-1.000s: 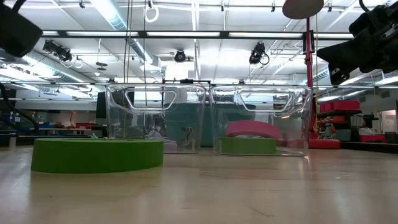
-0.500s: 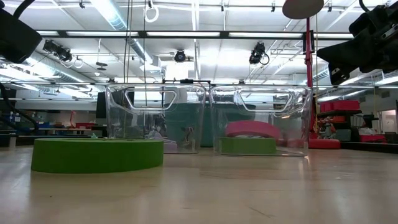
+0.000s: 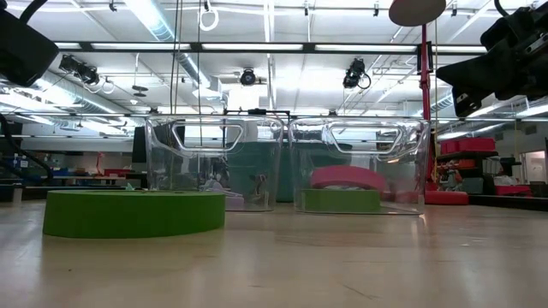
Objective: Pick and place Stapler, Stapler remover, tape
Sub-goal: Put the pink stapler into the blue bin
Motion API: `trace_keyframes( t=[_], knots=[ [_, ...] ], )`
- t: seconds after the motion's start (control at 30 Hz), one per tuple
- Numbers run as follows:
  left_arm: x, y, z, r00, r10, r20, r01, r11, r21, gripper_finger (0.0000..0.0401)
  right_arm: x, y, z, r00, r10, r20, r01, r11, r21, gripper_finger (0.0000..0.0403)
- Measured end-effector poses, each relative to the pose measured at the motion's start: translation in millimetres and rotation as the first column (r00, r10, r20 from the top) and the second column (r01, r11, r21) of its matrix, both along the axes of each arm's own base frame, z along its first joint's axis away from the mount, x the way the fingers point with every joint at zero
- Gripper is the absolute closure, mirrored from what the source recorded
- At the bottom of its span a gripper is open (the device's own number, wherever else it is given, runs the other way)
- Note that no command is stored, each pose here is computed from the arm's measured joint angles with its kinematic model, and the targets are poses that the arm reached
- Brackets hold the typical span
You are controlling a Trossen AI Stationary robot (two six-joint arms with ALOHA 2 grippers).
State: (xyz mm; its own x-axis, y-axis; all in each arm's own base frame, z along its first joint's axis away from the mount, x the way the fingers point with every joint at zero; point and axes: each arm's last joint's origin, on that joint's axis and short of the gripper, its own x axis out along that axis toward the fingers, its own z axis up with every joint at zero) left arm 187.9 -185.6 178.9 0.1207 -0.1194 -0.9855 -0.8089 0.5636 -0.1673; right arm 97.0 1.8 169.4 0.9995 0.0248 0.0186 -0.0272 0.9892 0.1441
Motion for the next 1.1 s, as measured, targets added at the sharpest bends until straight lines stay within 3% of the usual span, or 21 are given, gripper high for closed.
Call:
trace_keyframes(
  t=[0.23,0.5,0.83,1.1],
  knots=[
    [3.4,-0.4,6.3,0.999,-0.041,0.019,0.041,0.999,0.014,0.0264,0.0,0.0,0.1,1.0,0.0,0.0,0.0,1.0,0.0,0.0396],
    [11.1,10.2,44.7,0.991,-0.085,0.099,0.081,0.996,0.049,0.0263,0.0,0.0,0.1,1.0,0.0,0.001,0.0,1.0,0.0,0.0396],
    [23.7,44.0,98.2,0.972,-0.167,0.166,0.132,0.97,0.205,0.0262,0.0,0.0,0.0,1.0,0.0,0.0,0.0,1.0,0.0,0.0396],
    [47.9,83.0,130.5,0.922,-0.323,0.213,0.239,0.908,0.343,0.026,0.0,0.0,0.0,1.0,0.0,0.0,0.0,1.0,0.0,0.0396]
  ],
)
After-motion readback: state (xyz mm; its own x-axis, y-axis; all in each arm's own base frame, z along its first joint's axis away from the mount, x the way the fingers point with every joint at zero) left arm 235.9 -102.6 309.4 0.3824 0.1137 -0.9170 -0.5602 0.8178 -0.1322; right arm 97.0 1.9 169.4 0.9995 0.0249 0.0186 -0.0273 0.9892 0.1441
